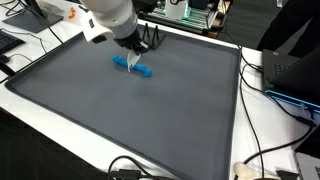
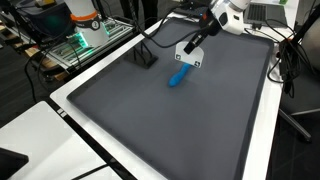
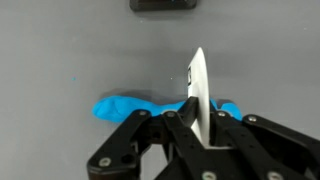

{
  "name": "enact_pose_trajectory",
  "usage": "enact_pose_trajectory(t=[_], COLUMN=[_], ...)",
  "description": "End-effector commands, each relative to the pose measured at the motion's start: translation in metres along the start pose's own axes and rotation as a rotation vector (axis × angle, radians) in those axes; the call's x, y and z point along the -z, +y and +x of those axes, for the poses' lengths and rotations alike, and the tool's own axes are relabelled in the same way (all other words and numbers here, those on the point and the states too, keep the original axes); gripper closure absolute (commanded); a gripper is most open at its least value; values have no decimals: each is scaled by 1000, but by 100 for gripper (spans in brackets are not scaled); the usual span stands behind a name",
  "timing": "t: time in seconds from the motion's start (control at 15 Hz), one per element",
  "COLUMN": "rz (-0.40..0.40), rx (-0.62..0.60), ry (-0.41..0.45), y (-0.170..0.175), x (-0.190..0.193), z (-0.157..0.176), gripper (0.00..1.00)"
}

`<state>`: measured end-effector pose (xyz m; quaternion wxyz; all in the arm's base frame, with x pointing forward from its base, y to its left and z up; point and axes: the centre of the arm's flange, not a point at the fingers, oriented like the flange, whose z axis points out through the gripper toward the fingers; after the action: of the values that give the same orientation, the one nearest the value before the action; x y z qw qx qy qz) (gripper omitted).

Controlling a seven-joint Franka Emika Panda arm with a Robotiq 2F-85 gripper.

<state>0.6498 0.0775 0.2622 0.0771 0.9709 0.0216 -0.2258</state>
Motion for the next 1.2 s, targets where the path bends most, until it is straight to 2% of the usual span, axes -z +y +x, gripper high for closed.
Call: enact_pose_trajectory(t=[0.0,0.53,1.13], rz=[5,5,-8], rx=[1,-7,15], ry=[7,34,6], y=[-1,-2,-8], x=[-9,-18,-37], z=[6,15,20], gripper=[98,98,98])
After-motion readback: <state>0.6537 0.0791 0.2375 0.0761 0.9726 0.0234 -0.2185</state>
